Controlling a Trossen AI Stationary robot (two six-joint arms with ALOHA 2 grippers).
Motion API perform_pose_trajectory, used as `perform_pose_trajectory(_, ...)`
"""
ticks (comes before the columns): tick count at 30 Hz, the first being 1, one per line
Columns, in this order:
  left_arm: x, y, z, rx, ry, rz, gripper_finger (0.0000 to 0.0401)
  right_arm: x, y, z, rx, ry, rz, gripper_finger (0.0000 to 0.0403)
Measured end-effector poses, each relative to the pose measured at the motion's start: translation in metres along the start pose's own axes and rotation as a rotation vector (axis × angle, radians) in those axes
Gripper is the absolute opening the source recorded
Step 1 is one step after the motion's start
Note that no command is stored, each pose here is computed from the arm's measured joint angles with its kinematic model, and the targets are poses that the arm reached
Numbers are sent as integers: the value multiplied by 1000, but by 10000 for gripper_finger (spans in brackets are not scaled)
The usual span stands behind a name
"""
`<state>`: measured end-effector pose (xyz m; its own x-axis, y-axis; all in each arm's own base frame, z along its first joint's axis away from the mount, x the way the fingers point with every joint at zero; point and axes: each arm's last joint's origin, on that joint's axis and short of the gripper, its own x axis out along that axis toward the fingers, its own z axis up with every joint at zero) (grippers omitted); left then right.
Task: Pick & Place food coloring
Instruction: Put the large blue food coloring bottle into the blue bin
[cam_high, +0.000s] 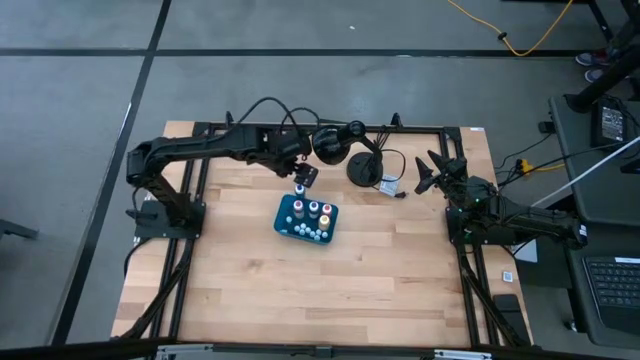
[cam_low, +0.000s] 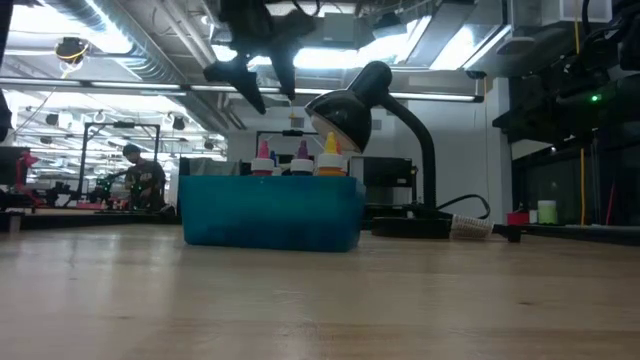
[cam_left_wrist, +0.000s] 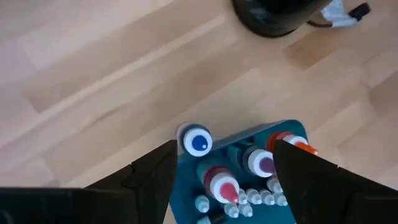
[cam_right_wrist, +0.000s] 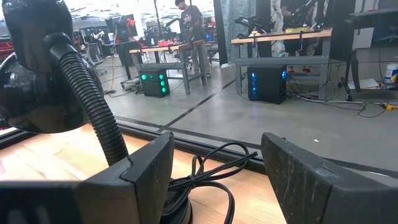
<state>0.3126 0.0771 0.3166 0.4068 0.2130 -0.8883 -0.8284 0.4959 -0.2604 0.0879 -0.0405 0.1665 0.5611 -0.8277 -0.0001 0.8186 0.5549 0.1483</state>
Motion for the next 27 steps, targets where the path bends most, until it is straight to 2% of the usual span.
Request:
perform_pose_trajectory(3, 10, -4, 1, -30, 9, -6, 253, 0, 0, 0, 0, 0, 0, 244)
perform_pose_trajectory(27, 86, -11, -5, -134, 111, 180, 226, 0, 0, 0, 0, 0, -1, 244)
